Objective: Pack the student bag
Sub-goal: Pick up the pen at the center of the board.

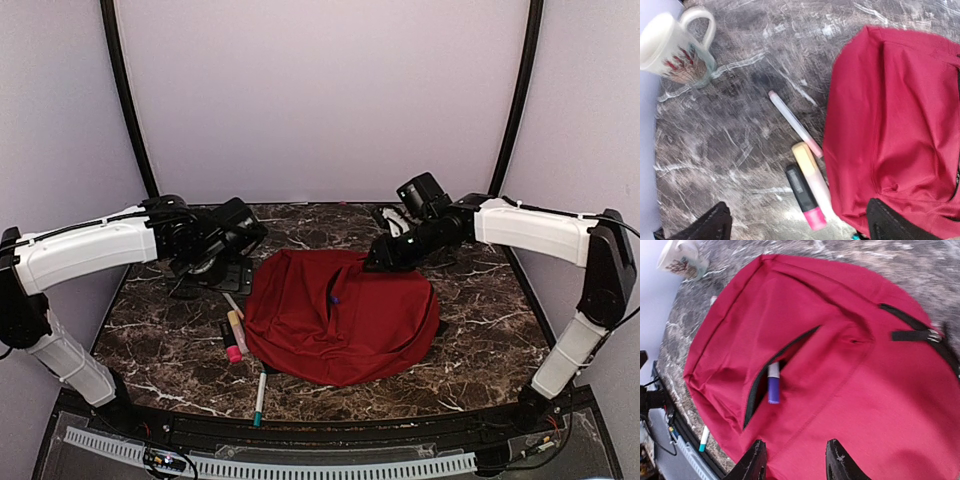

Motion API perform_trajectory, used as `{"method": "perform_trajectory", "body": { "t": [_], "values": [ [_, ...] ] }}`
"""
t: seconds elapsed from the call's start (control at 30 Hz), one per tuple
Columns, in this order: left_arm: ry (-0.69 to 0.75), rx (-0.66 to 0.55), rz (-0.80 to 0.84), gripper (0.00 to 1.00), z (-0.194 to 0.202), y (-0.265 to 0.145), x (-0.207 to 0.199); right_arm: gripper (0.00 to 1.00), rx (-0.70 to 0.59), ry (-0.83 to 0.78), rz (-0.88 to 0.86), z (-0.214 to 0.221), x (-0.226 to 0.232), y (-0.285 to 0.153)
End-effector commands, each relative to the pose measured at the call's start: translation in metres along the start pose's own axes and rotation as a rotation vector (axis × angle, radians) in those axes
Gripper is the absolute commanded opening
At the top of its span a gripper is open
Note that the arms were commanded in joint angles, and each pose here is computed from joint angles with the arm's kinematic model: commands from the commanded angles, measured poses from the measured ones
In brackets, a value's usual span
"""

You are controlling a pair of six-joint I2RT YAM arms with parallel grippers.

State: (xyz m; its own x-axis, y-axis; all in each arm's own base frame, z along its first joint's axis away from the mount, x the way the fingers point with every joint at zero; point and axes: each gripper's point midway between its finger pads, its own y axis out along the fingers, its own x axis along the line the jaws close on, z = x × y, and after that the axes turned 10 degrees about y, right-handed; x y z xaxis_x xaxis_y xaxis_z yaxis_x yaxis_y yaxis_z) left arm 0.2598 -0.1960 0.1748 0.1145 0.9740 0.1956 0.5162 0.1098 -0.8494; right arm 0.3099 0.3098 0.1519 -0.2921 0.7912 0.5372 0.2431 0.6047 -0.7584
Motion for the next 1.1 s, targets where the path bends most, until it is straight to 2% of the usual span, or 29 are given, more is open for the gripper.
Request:
{"method": "perform_trajectory", "body": {
  "t": [0.0,0.17,0.23,0.3,0.4,0.6,0.73,0.93,1.07],
  "values": [
    [-0.054,-0.146,-0.099,0.99,-0.027,-0.021,0.033,0.45,-0.120,0.037,0.175,-0.015,-0.025,-0.040],
    [-0.063,-0.117,-0.029,0.99,-0.033,-0.008,0.033,0.63,-0.263,0.122,0.275,-0.028,-0.038,-0.087],
    [-0.130,-0.061,0.011,0.98,-0.030,0.002,0.036,0.73,-0.310,0.162,0.287,-0.028,-0.044,-0.104],
    [-0.212,-0.025,0.011,0.93,-0.027,0.009,0.042,0.84,-0.350,0.199,0.286,-0.026,-0.050,-0.118],
    [-0.315,0.002,0.033,0.88,-0.028,0.014,0.040,0.92,-0.387,0.230,0.274,-0.020,-0.057,-0.134],
    [-0.605,0.204,0.034,0.82,-0.012,0.035,0.031,0.93,-0.379,0.255,0.311,-0.005,-0.070,-0.146],
    [-0.687,0.246,0.031,0.81,-0.017,0.048,0.022,0.91,-0.366,0.272,0.336,0.004,-0.075,-0.151],
    [-0.887,0.377,0.037,0.72,-0.004,0.084,0.023,0.90,-0.363,0.323,0.354,0.023,-0.082,-0.160],
    [-0.944,0.383,0.006,0.71,-0.007,0.098,0.026,0.89,-0.391,0.372,0.357,0.034,-0.086,-0.171]
  ]
}}
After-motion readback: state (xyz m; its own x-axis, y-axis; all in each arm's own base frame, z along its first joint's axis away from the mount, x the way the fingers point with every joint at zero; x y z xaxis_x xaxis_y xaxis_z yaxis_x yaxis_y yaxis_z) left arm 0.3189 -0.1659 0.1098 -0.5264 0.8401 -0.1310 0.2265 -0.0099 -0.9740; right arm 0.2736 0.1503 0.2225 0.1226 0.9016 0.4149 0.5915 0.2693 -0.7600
